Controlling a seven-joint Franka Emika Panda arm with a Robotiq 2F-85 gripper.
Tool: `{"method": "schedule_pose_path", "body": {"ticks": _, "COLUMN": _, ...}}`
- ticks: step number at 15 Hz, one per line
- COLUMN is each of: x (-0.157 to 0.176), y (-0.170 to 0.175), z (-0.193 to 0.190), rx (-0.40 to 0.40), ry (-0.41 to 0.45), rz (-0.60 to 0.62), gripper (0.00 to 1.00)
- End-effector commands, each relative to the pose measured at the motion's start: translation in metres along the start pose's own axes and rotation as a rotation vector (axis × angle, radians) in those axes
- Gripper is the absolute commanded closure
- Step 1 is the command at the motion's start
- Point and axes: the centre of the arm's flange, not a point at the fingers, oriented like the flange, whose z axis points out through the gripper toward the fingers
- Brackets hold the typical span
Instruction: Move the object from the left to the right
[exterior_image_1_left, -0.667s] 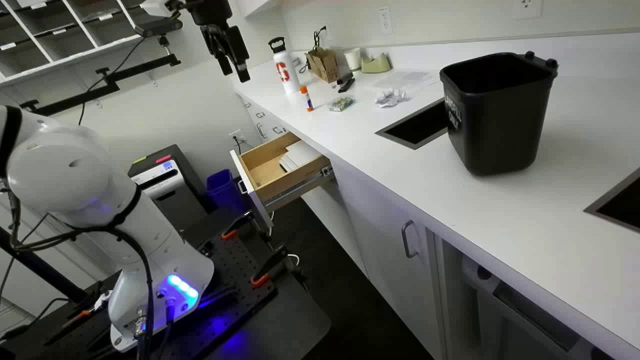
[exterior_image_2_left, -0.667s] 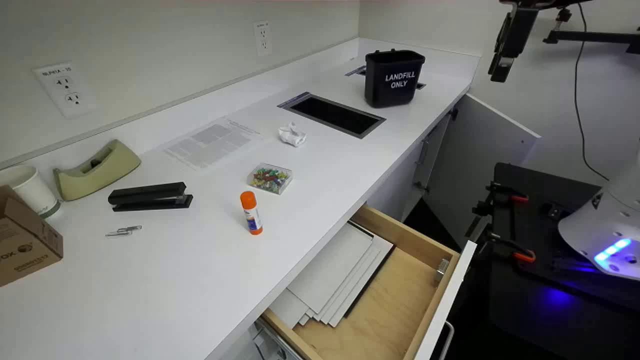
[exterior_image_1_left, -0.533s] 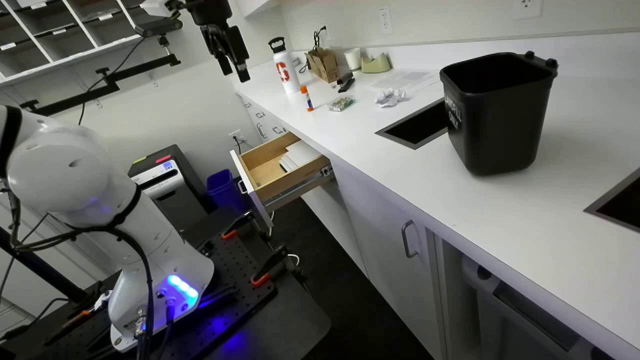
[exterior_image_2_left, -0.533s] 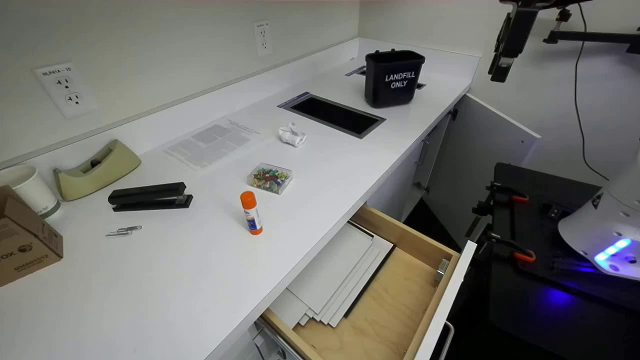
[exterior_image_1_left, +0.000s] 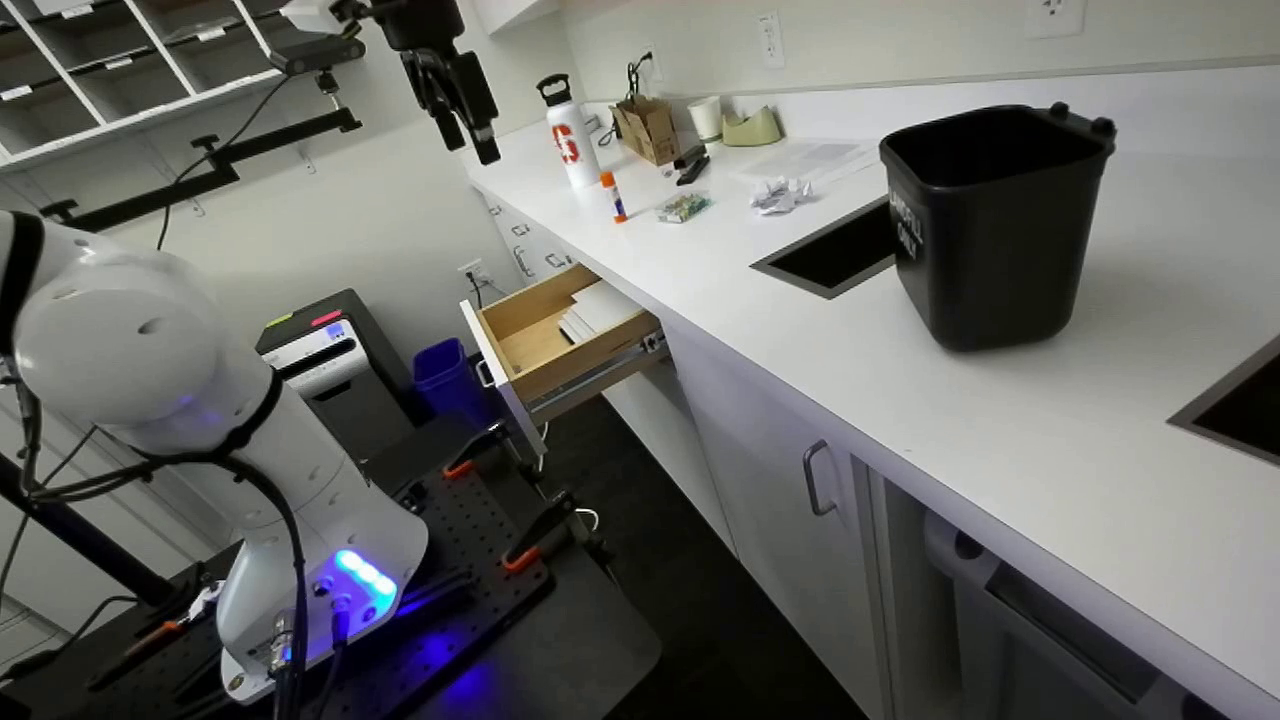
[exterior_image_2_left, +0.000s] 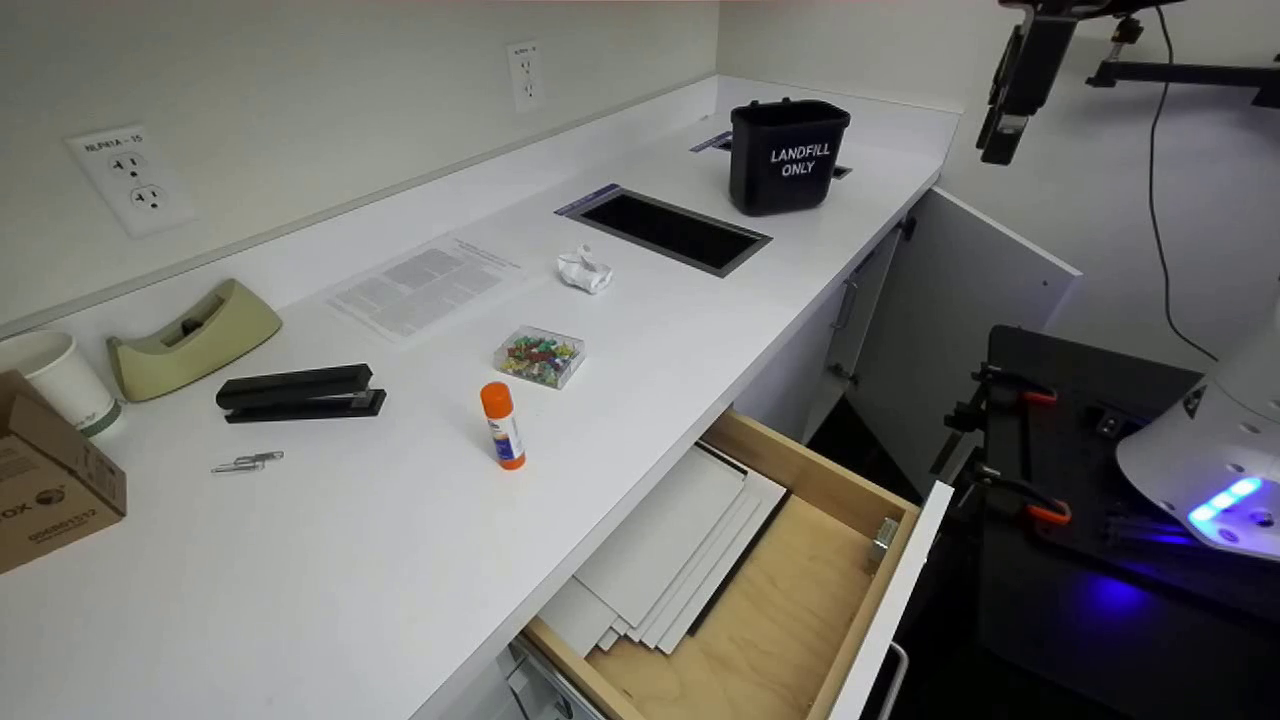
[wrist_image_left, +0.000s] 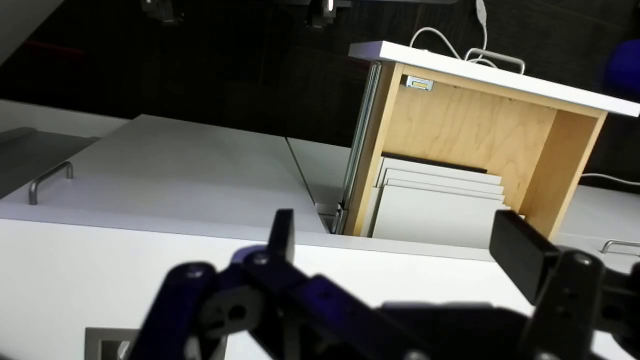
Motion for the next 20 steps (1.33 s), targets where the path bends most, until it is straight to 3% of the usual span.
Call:
{"method": "schedule_pose_path", "body": {"ticks": 1, "x": 0.000, "y": 0.000, "z": 0.000, "rx": 0.000, "ry": 0.000, "rz": 0.000, "gripper": 0.00}}
{"method": "schedule_pose_path", "body": {"ticks": 3, "x": 0.017, "y": -0.004, "z": -0.001, "rx": -0.001, "ry": 0.024, "rz": -0.045, "gripper": 0.00}}
{"method": "schedule_pose_path", "body": {"ticks": 6, "x": 0.071, "y": -0.019, "z": 0.005, "rx": -0.053, "ry": 0.059, "rz": -0.109, "gripper": 0.00}}
{"method": "schedule_pose_path", "body": {"ticks": 13, "x": 0.178, "y": -0.097, "z": 0.060, "rx": -0.139, "ry": 0.172, "rz": -0.238, "gripper": 0.00}}
{"method": "schedule_pose_path", "body": {"ticks": 14, "x": 0.183, "y": -0.101, "z": 0.065, "rx": -0.135, "ry": 0.174, "rz": -0.259, "gripper": 0.00}}
{"method": "schedule_pose_path", "body": {"ticks": 15, "x": 0.152, "y": -0.090, "z": 0.064, "rx": -0.126, "ry": 0.163, "rz": -0.244, "gripper": 0.00}}
{"method": "schedule_pose_path", "body": {"ticks": 20, "x": 0.174, "y": -0.097, "z": 0.074, "rx": -0.124, "ry": 0.158, "rz": -0.260, "gripper": 0.00}}
